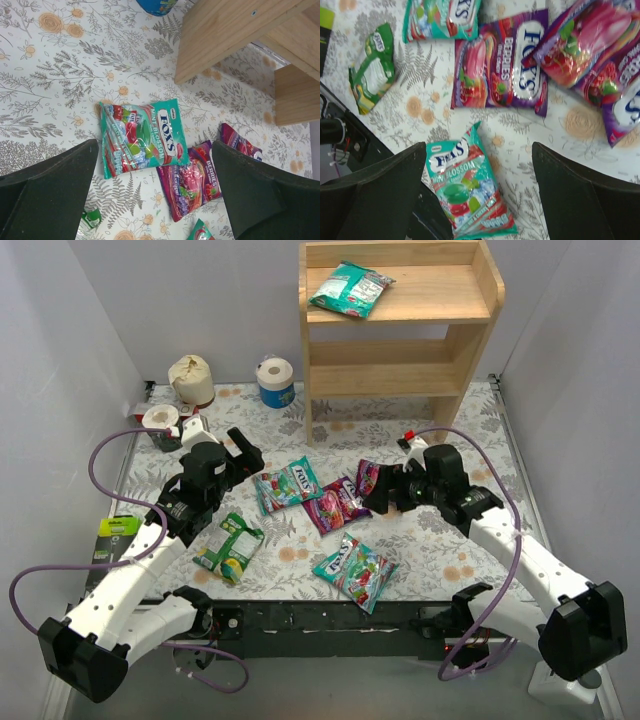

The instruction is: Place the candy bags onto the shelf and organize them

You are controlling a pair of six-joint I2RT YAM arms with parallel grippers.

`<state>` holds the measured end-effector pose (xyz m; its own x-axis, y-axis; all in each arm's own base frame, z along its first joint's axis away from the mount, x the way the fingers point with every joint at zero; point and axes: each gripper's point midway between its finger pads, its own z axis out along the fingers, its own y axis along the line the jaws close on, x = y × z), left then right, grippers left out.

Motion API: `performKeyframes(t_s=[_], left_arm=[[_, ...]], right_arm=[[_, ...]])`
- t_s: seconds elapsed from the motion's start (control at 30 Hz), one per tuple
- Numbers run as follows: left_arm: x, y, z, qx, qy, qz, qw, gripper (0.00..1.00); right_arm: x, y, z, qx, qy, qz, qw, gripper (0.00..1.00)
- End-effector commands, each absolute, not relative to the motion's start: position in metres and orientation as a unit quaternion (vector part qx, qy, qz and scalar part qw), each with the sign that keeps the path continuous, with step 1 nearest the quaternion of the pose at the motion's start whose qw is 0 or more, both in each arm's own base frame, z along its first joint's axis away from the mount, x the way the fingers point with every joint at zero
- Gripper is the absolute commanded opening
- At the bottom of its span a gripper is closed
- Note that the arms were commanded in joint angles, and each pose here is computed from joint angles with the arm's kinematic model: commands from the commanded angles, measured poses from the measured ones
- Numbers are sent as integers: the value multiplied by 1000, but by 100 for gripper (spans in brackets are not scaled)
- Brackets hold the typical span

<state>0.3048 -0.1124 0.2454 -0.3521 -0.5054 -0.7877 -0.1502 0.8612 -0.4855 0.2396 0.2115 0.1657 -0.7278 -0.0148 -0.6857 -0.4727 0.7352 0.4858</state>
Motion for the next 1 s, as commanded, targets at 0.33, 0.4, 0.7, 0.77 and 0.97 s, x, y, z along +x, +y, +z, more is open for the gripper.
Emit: performKeyframes(t_s=[0.33, 0.4, 0.7, 0.77, 0.97], left_arm=[[299, -118, 249, -194, 803, -188, 531, 98], [300, -117, 250, -194, 802, -186, 533, 98], [301, -117, 249, -192, 804, -183, 532, 98], [301, -117, 249, -192, 804, -183, 532, 98], [300, -114, 253, -192, 801, -179, 538, 98]], right_arm=[[171, 207, 91, -134, 897, 374, 195, 96], [177, 202, 81, -125, 906, 351, 201, 95], [161, 209, 50, -134, 899, 386, 158, 93], [154, 214, 50, -140, 891, 409, 140, 90], [127, 219, 43, -154, 880, 445, 61, 74]])
